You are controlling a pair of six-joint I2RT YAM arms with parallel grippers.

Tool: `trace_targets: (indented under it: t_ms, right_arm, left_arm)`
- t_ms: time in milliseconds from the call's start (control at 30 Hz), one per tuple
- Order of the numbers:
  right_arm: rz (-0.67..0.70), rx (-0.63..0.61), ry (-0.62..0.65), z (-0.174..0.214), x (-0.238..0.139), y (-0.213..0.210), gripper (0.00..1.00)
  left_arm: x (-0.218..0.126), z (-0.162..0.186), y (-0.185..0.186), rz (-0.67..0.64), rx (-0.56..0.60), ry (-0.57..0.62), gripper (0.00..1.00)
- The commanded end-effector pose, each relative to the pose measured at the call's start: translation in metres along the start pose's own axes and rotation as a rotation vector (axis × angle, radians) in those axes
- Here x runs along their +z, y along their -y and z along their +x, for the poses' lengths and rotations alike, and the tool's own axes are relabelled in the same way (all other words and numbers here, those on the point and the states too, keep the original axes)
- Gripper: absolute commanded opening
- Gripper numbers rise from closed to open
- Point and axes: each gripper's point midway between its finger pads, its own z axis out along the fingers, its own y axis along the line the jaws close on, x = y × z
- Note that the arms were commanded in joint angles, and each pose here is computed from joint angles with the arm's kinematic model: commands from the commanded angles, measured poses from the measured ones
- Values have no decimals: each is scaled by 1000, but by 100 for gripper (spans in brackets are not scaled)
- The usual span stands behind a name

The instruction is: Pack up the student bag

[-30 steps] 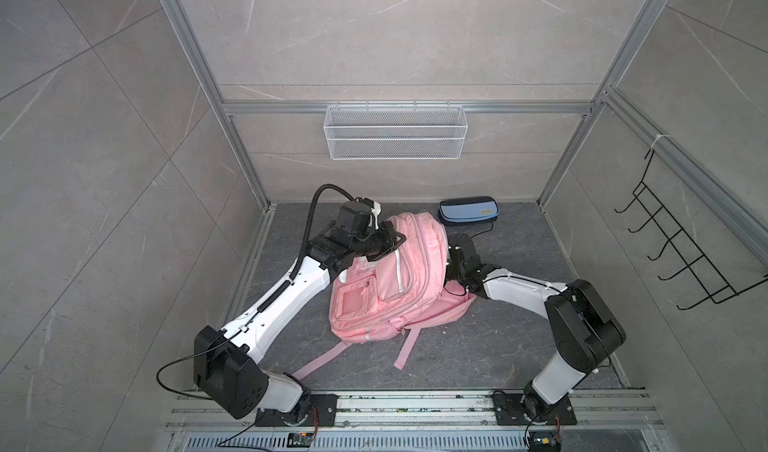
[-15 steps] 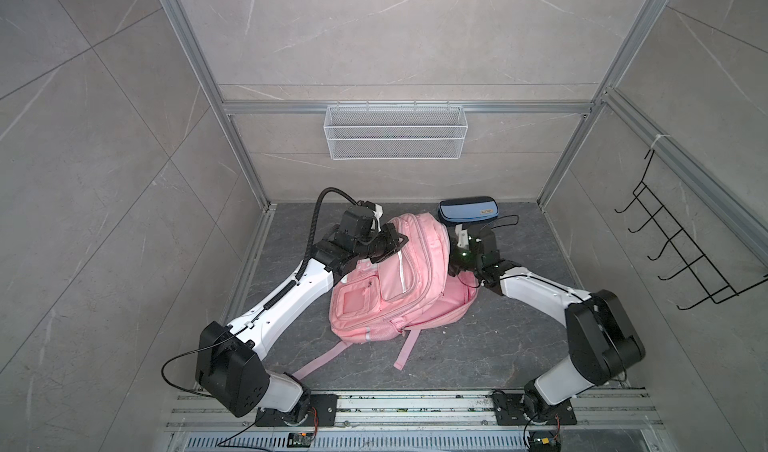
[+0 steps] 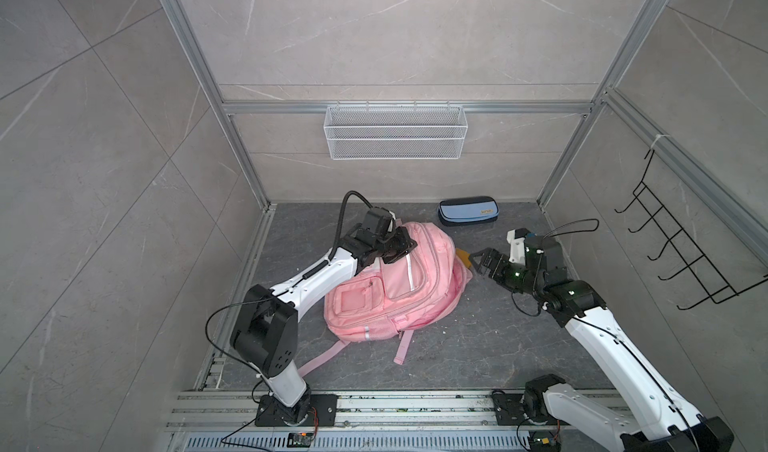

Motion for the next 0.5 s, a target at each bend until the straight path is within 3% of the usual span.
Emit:
trace_targets:
  t_ms: [0,100,200,333,467]
  right_arm:
    - [63,-183,-175,51,1,6,93]
    - [17,-295,-250,77,9,-12,92]
    - [-65,-379,-303,98,17,-34,92]
    - [-146,-450,-356,128,29,-58,92]
    - [-125,-490,-395,150,43,-65,92]
  left_arm:
    - [10,-13,32,65,22,63,22]
    - [8,-9,28,53,12,54,46]
    - [-20,0,13,2,14,47,72]
    - [-77,46,-33,-153,34,-14,81]
    - [-132,119,-97,-251,-63,-84,82]
